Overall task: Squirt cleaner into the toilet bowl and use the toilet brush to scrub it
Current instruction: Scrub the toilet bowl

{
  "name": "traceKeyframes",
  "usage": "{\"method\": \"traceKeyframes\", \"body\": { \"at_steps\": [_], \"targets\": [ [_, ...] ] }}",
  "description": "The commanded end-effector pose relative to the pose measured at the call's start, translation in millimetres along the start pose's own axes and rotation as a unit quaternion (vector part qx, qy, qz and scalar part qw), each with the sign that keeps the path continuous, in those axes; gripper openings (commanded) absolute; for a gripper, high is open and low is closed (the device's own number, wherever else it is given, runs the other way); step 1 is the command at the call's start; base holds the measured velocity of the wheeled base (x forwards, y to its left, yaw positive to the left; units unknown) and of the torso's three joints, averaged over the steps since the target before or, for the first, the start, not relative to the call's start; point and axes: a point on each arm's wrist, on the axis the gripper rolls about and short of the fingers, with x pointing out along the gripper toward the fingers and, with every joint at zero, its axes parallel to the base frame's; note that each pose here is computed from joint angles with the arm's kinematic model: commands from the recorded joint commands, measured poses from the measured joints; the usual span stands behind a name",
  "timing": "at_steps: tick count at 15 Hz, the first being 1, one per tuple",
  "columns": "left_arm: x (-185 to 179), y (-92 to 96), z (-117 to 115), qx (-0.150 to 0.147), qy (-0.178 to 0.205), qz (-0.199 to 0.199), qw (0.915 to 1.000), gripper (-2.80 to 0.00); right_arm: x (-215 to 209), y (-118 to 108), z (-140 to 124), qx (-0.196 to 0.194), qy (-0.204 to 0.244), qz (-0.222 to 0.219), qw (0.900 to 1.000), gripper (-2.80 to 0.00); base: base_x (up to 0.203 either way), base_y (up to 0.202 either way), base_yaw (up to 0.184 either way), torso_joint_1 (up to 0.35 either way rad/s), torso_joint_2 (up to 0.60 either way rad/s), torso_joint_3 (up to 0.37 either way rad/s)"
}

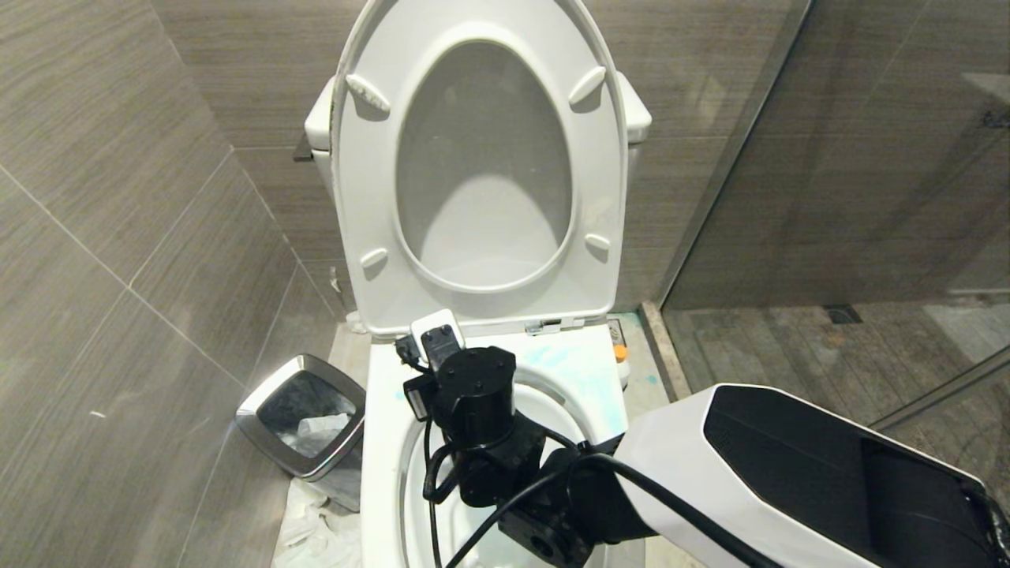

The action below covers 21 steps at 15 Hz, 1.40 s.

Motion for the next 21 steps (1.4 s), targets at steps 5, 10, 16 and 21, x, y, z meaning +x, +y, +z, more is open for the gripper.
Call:
{"method": "traceKeyframes", "body": {
  "at_steps": [5,10,16,21],
  "targets": [
    [0.1,0.0,-0.1,0.0,0.001,0.0,1.0,-2.8,0.1,-0.7,0.9,0.002,-0.002,-0.003,1.0,-2.8,0.0,0.0,0.0,0.0,0.0,0.0],
    [0.1,0.0,0.2,0.0,0.001,-0.001,1.0,-2.8,-0.3,-1.1,1.9,0.002,-0.003,-0.004,1.0,-2.8,0.0,0.0,0.0,0.0,0.0,0.0],
    [0.2,0.0,-0.2,0.0,0.001,0.0,1.0,-2.8,-0.6,-1.5,2.9,0.003,-0.003,-0.004,1.0,-2.8,-0.041,0.0,-0.002,0.002,0.0,0.002],
    [0.2,0.0,-0.2,0.0,0.001,0.0,1.0,-2.8,-0.5,-1.6,3.4,0.002,-0.004,-0.004,1.0,-2.8,0.0,0.0,0.0,0.0,0.0,0.0]
  ]
}}
